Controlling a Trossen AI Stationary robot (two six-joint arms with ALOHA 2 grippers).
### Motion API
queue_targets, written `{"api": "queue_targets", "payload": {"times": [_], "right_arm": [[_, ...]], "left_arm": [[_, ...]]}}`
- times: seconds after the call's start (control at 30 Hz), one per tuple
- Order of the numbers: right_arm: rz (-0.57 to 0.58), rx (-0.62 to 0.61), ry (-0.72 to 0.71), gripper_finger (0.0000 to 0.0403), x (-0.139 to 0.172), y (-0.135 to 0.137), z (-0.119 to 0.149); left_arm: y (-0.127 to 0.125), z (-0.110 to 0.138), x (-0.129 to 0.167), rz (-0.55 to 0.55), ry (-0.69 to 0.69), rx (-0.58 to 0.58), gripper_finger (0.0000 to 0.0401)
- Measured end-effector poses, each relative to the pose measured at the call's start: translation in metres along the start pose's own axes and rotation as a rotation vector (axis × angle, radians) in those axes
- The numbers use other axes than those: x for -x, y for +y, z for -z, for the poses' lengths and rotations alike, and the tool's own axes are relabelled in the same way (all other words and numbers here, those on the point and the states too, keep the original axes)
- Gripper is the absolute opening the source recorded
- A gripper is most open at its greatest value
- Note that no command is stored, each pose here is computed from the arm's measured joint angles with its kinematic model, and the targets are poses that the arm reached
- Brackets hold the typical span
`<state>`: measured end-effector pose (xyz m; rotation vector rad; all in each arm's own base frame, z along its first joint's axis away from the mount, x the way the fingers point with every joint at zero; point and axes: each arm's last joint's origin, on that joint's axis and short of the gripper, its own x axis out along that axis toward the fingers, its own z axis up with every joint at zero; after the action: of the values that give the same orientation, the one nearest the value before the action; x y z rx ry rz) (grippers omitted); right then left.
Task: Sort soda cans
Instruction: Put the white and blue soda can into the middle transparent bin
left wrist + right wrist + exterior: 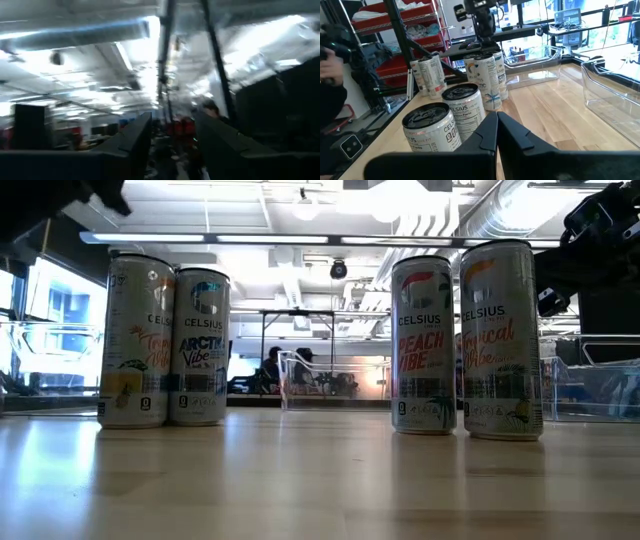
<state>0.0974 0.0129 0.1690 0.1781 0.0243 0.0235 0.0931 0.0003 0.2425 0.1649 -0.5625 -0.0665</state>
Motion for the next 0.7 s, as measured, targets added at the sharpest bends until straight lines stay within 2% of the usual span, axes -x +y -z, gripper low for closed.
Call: {"api": "queue_targets", "payload": {"times": [0.13,0.27,0.53,0.7], "right_arm": [[0.000,0.000,0.000,0.0000,0.000,0.000,0.000],[0.000,0.000,0.000,0.0000,0.000,0.000,0.000],[0.000,0.000,0.000,0.0000,0.000,0.000,0.000],[0.000,0.000,0.000,0.0000,0.000,0.000,0.000]], "left_arm": [[0.001,-0.006,-0.032,0.029,0.094,-0.025,0.0144],[0.005,-0.007,-0.071,0.006,0.218,-0.004,0.0144],[0.014,-0.016,-0.140,0.034,0.712,0.018,0.0152],[0.016,-0.013,-0.171,0.060,0.932,0.056,0.0185]]}}
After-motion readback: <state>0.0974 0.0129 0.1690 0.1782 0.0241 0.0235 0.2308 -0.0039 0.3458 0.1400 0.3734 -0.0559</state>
